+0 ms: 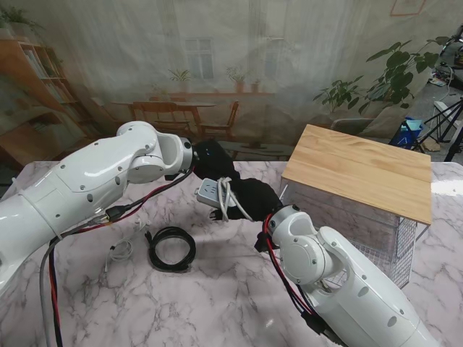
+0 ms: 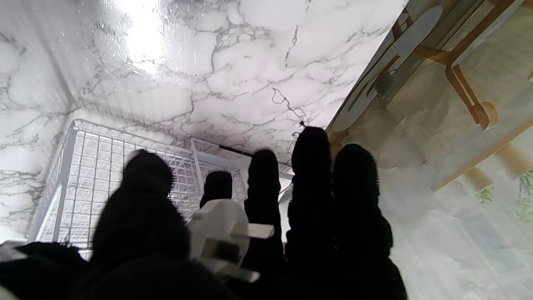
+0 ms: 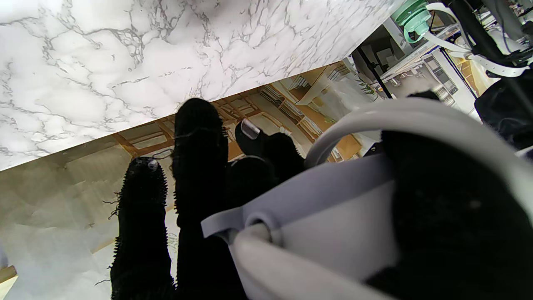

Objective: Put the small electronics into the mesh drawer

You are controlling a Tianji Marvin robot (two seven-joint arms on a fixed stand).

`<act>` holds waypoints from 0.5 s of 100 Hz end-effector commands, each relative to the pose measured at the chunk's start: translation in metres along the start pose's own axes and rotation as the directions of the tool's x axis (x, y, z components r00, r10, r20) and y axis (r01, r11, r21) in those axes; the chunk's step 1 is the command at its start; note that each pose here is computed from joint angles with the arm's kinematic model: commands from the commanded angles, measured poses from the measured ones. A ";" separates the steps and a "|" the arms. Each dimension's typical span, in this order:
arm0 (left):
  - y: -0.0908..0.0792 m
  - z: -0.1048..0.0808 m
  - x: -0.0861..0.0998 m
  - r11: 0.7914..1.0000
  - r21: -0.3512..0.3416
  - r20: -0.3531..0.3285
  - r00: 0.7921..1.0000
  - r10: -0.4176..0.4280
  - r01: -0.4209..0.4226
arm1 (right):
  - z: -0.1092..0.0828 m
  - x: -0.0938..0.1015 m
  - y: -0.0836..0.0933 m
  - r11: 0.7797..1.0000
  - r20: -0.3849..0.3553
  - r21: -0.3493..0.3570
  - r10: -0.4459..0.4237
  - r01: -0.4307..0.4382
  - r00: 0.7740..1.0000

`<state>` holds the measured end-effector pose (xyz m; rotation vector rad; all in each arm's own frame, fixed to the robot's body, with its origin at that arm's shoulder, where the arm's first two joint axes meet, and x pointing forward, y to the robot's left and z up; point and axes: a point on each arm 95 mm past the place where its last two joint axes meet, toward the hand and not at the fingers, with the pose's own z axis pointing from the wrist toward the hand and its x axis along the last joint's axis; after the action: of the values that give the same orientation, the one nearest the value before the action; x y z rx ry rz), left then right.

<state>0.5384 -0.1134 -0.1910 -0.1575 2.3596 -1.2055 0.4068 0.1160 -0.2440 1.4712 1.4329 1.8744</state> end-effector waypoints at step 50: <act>-0.007 -0.022 -0.016 0.998 -0.004 0.041 0.997 -0.064 0.064 | 0.002 0.000 0.000 1.000 0.015 0.007 0.005 -0.005 1.000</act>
<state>0.5404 -0.0988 -0.1767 -0.2995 2.3256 -1.2611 0.4075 0.1160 -0.2438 1.4810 1.4333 1.8608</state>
